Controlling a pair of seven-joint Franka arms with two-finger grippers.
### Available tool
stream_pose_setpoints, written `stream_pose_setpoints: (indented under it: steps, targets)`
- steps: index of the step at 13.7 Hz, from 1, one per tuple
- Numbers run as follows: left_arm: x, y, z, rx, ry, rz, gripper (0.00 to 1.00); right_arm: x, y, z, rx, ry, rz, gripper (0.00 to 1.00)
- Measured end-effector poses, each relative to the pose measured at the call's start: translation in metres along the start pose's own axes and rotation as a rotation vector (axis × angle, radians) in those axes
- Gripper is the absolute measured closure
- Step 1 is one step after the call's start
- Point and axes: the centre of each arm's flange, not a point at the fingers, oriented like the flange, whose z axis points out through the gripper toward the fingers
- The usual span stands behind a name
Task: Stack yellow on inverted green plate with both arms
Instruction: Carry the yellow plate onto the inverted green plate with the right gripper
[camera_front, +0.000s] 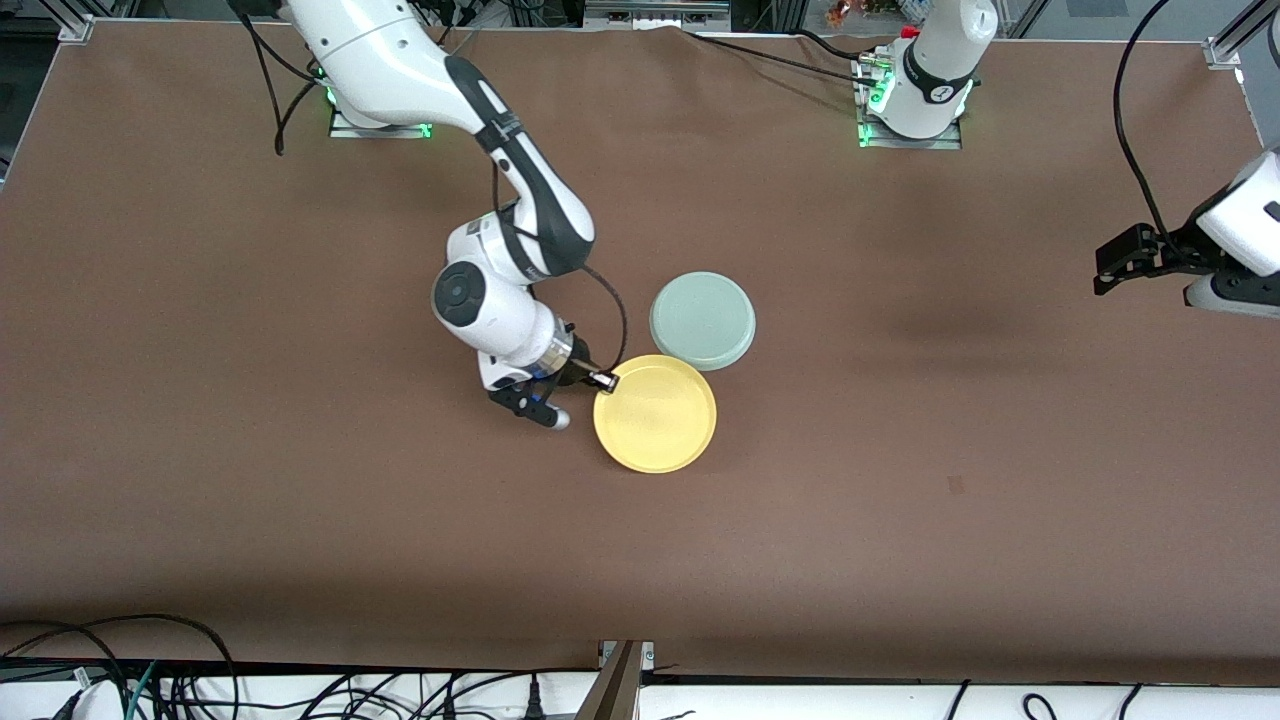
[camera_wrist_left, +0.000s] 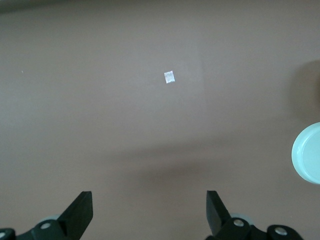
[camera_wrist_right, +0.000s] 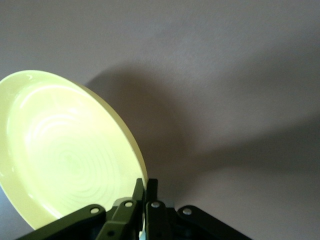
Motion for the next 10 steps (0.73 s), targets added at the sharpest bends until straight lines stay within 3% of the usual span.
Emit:
stream_pose_setpoints:
  steps: [4, 10]
  targets:
    - [-0.012, 0.030, -0.002, 0.009, 0.018, 0.050, 0.00, -0.006, -0.007, 0.002, 0.011, 0.009, 0.001, 0.97]
    - [-0.013, 0.036, 0.001, 0.016, 0.002, 0.026, 0.00, -0.067, -0.034, 0.017, 0.002, -0.026, -0.033, 0.97]
